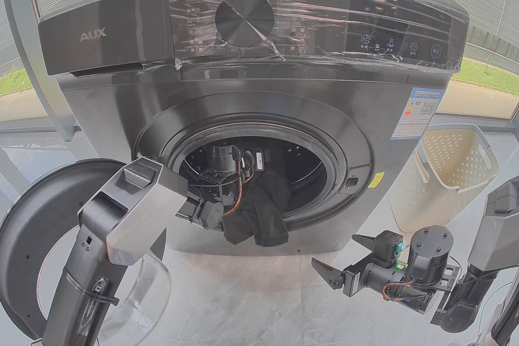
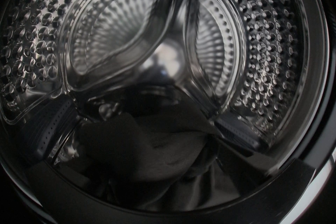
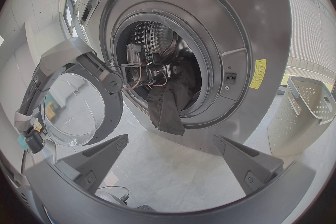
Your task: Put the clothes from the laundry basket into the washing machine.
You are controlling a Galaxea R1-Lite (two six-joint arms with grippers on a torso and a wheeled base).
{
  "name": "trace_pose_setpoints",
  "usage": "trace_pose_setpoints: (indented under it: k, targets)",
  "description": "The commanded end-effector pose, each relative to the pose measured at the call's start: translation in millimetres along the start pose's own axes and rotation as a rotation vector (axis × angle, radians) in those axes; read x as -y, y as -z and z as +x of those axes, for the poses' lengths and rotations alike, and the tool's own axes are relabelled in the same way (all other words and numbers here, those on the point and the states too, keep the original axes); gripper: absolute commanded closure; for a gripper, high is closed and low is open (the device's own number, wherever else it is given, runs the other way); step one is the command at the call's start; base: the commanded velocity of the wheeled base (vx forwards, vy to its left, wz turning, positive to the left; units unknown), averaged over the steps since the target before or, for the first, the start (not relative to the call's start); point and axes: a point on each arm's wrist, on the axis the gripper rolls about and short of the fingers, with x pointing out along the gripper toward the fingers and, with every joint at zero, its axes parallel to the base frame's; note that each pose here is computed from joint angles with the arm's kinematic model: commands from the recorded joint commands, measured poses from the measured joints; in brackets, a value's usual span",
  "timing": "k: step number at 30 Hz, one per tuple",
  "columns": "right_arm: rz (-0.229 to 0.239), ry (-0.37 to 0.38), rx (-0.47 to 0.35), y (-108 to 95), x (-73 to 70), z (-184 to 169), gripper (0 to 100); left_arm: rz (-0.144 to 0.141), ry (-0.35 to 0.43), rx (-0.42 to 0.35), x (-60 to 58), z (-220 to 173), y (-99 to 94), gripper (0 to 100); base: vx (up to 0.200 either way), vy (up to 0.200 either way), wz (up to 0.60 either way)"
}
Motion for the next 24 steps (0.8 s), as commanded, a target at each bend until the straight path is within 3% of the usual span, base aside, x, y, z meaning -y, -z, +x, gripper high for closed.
trace_pose_setpoints:
  k: [1, 4, 7, 13, 21, 24]
  targets:
    - [0.000, 0.000, 0.000, 0.1, -0.2, 0.0, 0, 0.026, 0.129, -0.179, 13.7, -48.1, -25.5, 0, 0.000, 0.000, 0.00]
    - [0.000, 0.000, 0.000, 0.1, -0.2, 0.0, 0, 0.041, 0.195, -0.271, 18.2, -66.9, -18.5, 0, 0.000, 0.000, 0.00]
    - [0.000, 0.000, 0.000, 0.1, -0.2, 0.0, 0, 0.060, 0.203, -0.328, 17.4, -74.3, -6.7, 0, 0.000, 0.000, 0.00]
    - [-0.001, -0.001, -0.005, 1.1, -0.4, 0.1, 0, 0.095, 0.199, -0.377, 18.9, -72.5, 20.1, 0, 0.000, 0.000, 0.00]
    - [-0.001, -0.001, -0.007, 1.8, -0.4, 0.9, 0, 0.108, 0.144, -0.410, 11.4, -63.9, 45.6, 0, 0.000, 0.000, 0.00]
    - [-0.001, -0.001, -0.006, 1.7, -0.4, 0.9, 0, 0.107, 0.143, -0.404, 12.0, -61.6, 46.0, 0, 0.000, 0.000, 0.00]
